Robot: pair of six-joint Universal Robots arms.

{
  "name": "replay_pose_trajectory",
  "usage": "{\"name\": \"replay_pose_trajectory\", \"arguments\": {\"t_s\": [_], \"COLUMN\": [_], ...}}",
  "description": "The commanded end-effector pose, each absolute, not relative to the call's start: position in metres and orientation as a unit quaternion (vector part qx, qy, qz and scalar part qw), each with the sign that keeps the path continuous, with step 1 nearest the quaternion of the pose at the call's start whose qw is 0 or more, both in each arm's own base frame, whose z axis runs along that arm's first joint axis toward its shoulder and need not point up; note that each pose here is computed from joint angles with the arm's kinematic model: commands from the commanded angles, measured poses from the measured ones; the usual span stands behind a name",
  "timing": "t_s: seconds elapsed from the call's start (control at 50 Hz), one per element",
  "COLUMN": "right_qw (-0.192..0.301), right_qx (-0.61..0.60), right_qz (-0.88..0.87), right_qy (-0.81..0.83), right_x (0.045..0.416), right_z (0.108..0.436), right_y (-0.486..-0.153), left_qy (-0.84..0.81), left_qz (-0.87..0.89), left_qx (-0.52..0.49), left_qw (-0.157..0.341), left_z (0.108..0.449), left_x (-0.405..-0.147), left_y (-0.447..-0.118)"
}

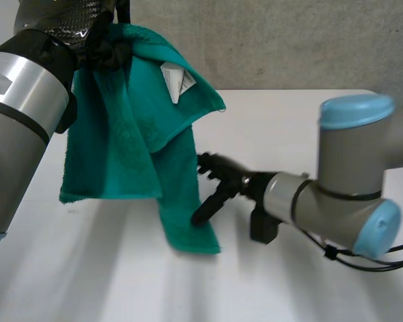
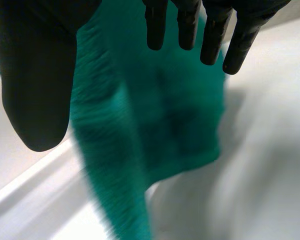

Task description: Fold the towel.

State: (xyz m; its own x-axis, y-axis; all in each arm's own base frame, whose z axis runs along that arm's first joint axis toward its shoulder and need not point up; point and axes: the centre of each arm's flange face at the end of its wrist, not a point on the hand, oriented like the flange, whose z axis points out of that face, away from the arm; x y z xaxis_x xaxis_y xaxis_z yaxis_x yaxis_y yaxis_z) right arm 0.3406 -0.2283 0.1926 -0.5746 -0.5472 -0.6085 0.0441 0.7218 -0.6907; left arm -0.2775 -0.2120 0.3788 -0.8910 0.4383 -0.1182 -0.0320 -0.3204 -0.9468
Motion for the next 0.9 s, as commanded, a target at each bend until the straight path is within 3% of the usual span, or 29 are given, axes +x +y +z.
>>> {"name": "replay_pose_trajectory", "arguments": {"t_s": [0.02, 0.12, 0.2, 0.24, 0.28, 0.3, 0.36, 0.38, 0.52, 0.7, 0.9], "right_qw": [0.443, 0.417, 0.367, 0.311, 0.291, 0.230, 0.167, 0.130, 0.017, -0.081, -0.089], "right_qx": [-0.154, -0.126, -0.093, -0.101, -0.108, -0.141, -0.173, -0.193, -0.272, -0.374, -0.392], "right_qz": [-0.304, -0.399, -0.534, -0.623, -0.650, -0.711, -0.743, -0.751, -0.735, -0.625, -0.597], "right_qy": [0.830, 0.807, 0.756, 0.710, 0.694, 0.649, 0.625, 0.617, 0.621, 0.681, 0.694], "right_x": [0.360, 0.353, 0.325, 0.305, 0.299, 0.291, 0.285, 0.283, 0.276, 0.269, 0.276], "right_z": [0.171, 0.193, 0.242, 0.280, 0.291, 0.317, 0.325, 0.325, 0.313, 0.257, 0.224], "right_y": [-0.211, -0.235, -0.271, -0.285, -0.287, -0.286, -0.287, -0.289, -0.288, -0.285, -0.296], "left_qy": [-0.570, -0.574, -0.581, -0.586, -0.591, -0.596, -0.612, -0.617, -0.676, -0.755, -0.795], "left_qz": [0.788, 0.786, 0.786, 0.786, 0.783, 0.780, 0.769, 0.765, 0.715, 0.634, 0.584], "left_qx": [-0.181, -0.178, -0.168, -0.161, -0.157, -0.156, -0.146, -0.144, -0.121, -0.109, -0.117], "left_qw": [0.150, 0.144, 0.128, 0.118, 0.115, 0.113, 0.113, 0.115, 0.132, 0.126, 0.116], "left_z": [0.374, 0.371, 0.368, 0.365, 0.362, 0.358, 0.347, 0.344, 0.299, 0.228, 0.182], "left_x": [-0.277, -0.274, -0.266, -0.260, -0.258, -0.258, -0.256, -0.255, -0.252, -0.233, -0.235], "left_y": [-0.209, -0.216, -0.228, -0.237, -0.242, -0.246, -0.256, -0.258, -0.270, -0.286, -0.301]}}
